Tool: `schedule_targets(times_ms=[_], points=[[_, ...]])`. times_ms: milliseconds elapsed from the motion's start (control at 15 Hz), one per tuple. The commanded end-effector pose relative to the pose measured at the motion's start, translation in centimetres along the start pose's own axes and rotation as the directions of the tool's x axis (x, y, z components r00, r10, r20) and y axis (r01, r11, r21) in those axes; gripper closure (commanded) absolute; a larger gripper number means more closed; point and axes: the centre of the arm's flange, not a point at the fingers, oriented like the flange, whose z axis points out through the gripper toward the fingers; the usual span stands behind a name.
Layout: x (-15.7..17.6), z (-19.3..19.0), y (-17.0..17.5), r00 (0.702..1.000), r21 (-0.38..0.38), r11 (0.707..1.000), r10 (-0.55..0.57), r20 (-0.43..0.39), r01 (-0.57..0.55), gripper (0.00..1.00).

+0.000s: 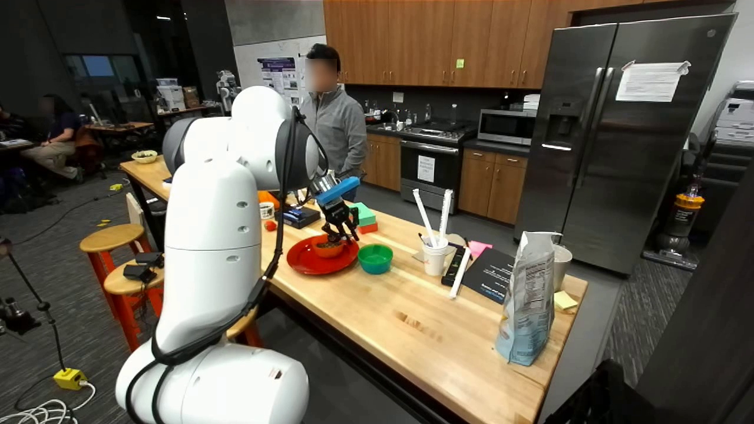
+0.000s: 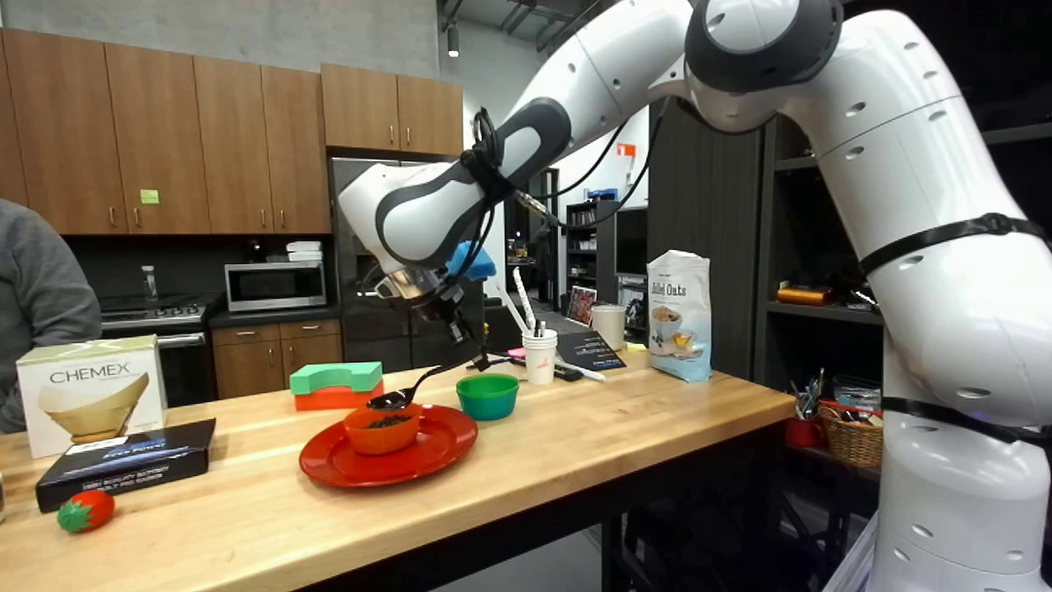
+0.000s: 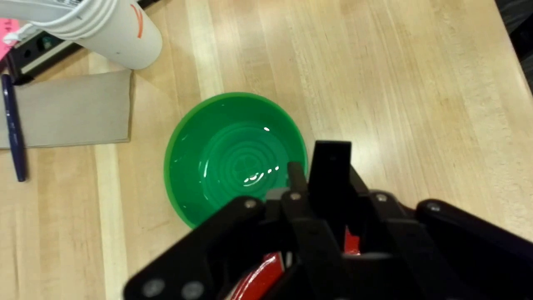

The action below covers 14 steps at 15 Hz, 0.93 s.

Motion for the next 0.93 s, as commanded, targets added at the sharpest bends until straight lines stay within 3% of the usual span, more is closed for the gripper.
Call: schedule_targets(times_ms=[0,400,867], points=[[-0.4,-0.5,-0.7,0.998,-0.110,0.993,-0.026,0.048,0.031,0.94],[1.1,-1.6,-2.3,0.987,-0.299,0.945,-0.098,0.129,0.132,0.94],[2.7,-2.7,-4.4,0.932,-0.473,0.851,-0.048,0.360,0.227,0.94]])
